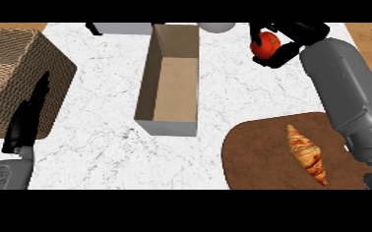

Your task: Pick the tomato from the cutting board and place it in the cardboard box

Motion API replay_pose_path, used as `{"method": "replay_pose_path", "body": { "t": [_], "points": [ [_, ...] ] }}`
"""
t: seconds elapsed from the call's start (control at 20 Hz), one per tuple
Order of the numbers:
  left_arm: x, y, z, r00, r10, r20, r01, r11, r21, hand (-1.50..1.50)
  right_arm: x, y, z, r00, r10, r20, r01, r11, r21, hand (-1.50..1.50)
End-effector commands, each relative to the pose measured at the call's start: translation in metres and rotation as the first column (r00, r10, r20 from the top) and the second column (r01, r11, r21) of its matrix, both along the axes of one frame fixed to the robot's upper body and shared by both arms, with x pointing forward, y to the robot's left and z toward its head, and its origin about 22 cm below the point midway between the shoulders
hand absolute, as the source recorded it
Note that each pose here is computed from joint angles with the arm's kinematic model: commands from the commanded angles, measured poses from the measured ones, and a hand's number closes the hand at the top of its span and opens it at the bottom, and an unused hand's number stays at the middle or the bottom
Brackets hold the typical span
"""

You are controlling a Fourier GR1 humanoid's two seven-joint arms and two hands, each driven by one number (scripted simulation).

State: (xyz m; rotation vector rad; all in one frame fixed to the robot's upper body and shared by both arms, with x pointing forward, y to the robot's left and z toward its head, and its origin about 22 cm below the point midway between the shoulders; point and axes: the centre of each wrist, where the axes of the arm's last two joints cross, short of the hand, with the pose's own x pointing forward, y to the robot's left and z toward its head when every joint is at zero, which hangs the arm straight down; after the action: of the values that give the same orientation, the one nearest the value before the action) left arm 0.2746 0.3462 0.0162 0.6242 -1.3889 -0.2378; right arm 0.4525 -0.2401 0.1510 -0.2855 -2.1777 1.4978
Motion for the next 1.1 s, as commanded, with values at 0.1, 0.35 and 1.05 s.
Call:
{"method": "replay_pose_path", "body": {
  "t": [0.1, 0.35, 1.05],
  "points": [
    [-0.007, -0.003, -0.012, 1.0, 0.027, -0.014, -0.027, 1.0, 0.002, 0.0, 0.008, 0.086, 0.021, 0.984, 0.126, -0.127, -0.116, 0.99, 0.084, 1.5],
    [-0.015, 0.014, -0.004, 1.0, 0.025, -0.015, -0.025, 1.0, 0.012, 0.0, 0.012, 0.124, 0.042, 0.969, 0.131, -0.21, -0.097, 0.981, 0.167, 1.5],
    [0.004, -0.02, -0.006, 0.999, -0.043, 0.018, 0.043, 0.999, 0.018, 0.0, -0.001, 0.204, 0.013, 0.928, 0.044, -0.369, -0.013, 0.996, 0.085, 1.5]
  ]
}}
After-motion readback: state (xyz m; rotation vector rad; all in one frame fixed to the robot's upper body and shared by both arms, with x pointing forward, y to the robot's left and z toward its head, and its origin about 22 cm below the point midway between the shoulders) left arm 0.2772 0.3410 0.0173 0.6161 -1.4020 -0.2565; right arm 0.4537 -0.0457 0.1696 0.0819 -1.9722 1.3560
